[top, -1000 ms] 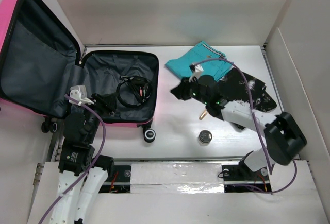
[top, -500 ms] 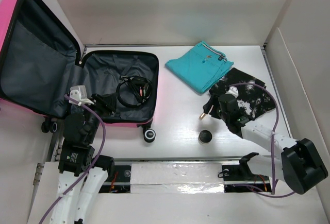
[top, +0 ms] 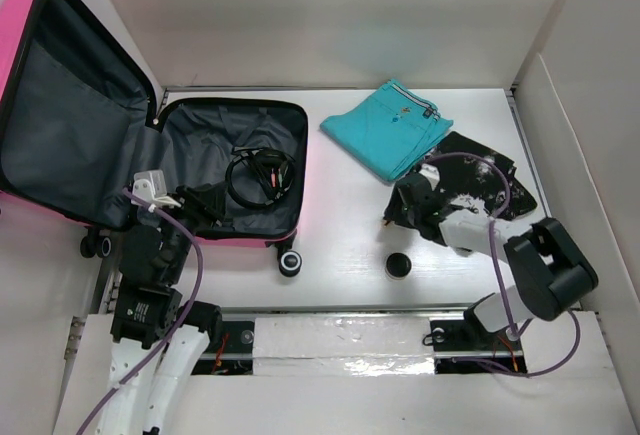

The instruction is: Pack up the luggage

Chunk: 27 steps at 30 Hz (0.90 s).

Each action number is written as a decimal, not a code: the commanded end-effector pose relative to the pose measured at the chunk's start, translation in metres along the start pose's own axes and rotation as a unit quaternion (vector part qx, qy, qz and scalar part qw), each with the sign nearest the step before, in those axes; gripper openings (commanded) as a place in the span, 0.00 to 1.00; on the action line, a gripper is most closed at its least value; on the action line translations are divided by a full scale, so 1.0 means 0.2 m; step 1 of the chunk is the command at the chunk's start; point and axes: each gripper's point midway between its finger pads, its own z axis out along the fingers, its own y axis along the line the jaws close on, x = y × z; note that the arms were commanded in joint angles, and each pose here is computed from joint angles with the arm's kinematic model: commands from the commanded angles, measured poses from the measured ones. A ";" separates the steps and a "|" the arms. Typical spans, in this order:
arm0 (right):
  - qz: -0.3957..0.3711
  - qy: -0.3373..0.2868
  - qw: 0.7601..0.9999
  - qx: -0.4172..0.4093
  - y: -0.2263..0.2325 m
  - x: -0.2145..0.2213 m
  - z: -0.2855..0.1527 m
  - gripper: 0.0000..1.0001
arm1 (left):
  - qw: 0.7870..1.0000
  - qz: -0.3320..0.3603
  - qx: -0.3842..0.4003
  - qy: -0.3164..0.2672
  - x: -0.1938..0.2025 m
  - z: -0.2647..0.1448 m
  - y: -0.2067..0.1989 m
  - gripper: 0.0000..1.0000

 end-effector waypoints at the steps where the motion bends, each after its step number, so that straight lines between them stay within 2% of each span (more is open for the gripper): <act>1: -0.029 -0.024 0.999 0.011 0.12 -0.06 0.03 0.56 | 0.999 0.003 0.017 -0.033 -0.10 -0.03 -0.05 0.39; 8: -0.140 0.006 0.986 0.091 0.15 0.06 0.11 0.44 | 0.999 0.005 0.022 -0.037 -0.11 -0.04 -0.06 0.39; 11: -0.164 0.011 0.981 0.104 0.17 0.10 0.13 0.43 | 0.999 0.003 0.010 -0.043 -0.12 -0.05 -0.04 0.39; 14: -0.171 0.018 0.980 0.104 0.21 0.16 0.15 0.33 | 0.999 0.004 0.012 -0.039 -0.11 -0.04 -0.05 0.39; 16: -0.167 0.012 0.981 0.098 0.23 0.16 0.15 0.32 | 0.999 0.004 0.012 -0.038 -0.11 -0.04 -0.05 0.39; 18: -0.169 0.000 0.982 0.081 0.29 0.15 0.11 0.27 | 0.999 0.004 0.018 -0.035 -0.10 -0.04 -0.06 0.39; 23: -0.160 -0.048 0.986 0.013 0.49 0.00 -0.07 0.26 | 0.999 0.003 0.017 -0.036 -0.10 -0.04 -0.06 0.39; 25: -0.165 -0.063 0.984 -0.033 0.62 -0.06 -0.15 0.27 | 0.999 0.003 0.018 -0.037 -0.10 -0.04 -0.06 0.39; 27: -0.147 -0.095 0.975 -0.134 0.91 -0.19 -0.29 0.26 | 0.999 0.002 0.019 -0.038 -0.11 -0.04 -0.07 0.39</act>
